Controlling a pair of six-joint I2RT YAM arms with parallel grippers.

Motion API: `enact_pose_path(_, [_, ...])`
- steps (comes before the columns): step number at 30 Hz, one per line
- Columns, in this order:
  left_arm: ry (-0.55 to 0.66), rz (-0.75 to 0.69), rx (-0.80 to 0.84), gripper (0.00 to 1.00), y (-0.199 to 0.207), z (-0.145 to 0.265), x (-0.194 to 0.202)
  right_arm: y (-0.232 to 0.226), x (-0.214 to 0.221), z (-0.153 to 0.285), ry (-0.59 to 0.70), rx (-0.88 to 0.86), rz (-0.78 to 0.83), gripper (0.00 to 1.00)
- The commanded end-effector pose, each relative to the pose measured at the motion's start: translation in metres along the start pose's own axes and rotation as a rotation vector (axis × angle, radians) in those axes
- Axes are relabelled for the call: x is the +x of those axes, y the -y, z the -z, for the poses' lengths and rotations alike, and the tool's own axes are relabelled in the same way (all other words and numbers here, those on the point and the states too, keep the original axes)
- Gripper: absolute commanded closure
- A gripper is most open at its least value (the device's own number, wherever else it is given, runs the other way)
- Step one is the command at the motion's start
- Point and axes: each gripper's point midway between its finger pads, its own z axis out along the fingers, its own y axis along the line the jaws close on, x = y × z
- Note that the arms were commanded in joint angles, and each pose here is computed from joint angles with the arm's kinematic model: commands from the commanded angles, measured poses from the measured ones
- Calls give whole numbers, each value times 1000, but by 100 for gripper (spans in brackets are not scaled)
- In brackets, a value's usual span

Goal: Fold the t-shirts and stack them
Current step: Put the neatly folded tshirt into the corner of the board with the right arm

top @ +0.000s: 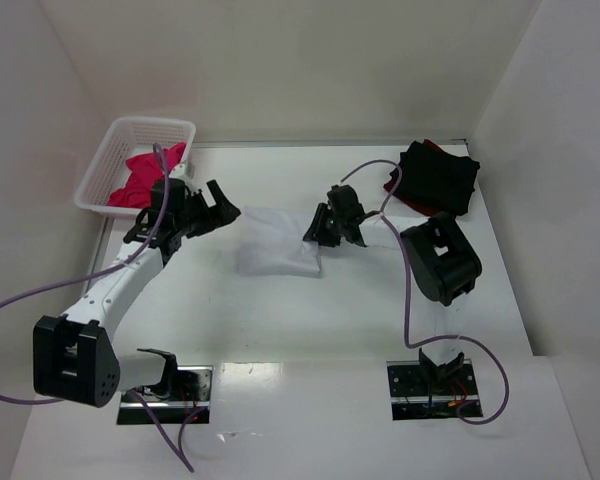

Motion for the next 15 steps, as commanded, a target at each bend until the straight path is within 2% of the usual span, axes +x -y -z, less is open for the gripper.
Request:
enact_pose_path(1, [47,-11,40,0,4,12,-14,22,20,-14,-36,103,-26,71])
enact_pose_path(6, [69,-17,55,0,5,24,-19,14,5,-16,-8,110,-34,99])
enact_pose_path(9, [84,-14,72,0,7,33,-24,6,-11,-16,21,126,-20,100])
enact_pose_path(15, [100,-33,89,0,10,46,-27,7,-82,5,131,158,3,100])
